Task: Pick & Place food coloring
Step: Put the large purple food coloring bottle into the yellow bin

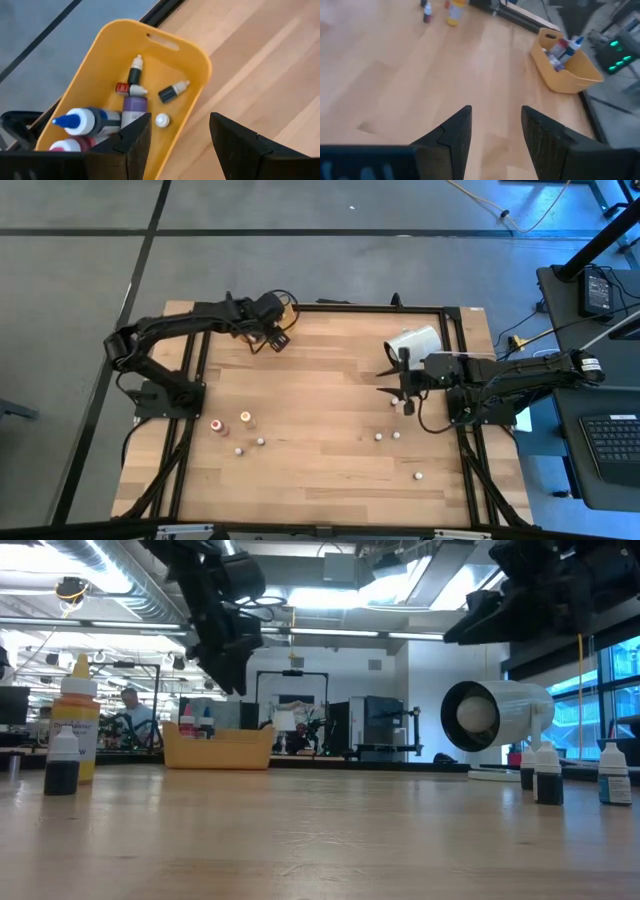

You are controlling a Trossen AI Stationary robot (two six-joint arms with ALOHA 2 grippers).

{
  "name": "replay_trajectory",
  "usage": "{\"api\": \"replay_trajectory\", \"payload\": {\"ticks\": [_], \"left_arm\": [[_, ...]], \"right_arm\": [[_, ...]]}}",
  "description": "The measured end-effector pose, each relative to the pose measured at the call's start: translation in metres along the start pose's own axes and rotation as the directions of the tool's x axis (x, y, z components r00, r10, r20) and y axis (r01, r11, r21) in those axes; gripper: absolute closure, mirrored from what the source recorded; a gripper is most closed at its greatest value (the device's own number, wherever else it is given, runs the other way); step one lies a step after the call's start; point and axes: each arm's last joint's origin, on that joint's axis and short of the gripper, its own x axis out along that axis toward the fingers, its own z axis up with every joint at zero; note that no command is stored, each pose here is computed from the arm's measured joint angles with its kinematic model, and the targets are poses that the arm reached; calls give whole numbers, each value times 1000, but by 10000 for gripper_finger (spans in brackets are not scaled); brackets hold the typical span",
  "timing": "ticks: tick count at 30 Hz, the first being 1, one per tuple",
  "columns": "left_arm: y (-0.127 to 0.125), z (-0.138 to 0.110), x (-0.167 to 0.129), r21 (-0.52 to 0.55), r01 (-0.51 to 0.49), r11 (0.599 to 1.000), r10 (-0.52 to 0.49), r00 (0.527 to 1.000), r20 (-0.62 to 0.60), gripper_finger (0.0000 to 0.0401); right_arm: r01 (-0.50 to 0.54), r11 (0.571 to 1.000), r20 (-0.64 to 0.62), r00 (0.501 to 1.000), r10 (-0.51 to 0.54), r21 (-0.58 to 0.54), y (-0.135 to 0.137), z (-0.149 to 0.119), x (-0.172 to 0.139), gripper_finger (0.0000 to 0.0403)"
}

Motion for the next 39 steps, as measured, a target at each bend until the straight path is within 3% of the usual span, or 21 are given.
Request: {"api": "replay_trajectory", "payload": {"ticks": [10, 18, 24, 30, 39], "left_arm": [[2, -22, 7, 24, -16, 1000, 18, 997, -76, 206], [4, -24, 10, 92, -32, 995, 38, 997, -66, 207], [18, -22, 14, 11, -45, 999, 45, 996, -83, 206], [29, -21, 17, -24, -10, 1000, 8, 995, -99, 219], [37, -21, 19, -123, -53, 991, 40, 994, -104, 244]], "right_arm": [[93, 996, -78, 993, -92, 16, -10, -8, 0, 230], [130, 991, -80, 989, -127, 32, -16, -9, 0, 230], [162, 986, -60, 985, -159, 41, -21, -8, 0, 230], [211, 977, -39, 976, -212, -36, -30, -7, 0, 230], [274, 959, -69, 958, -279, -73, -43, -13, -2, 230]]}}
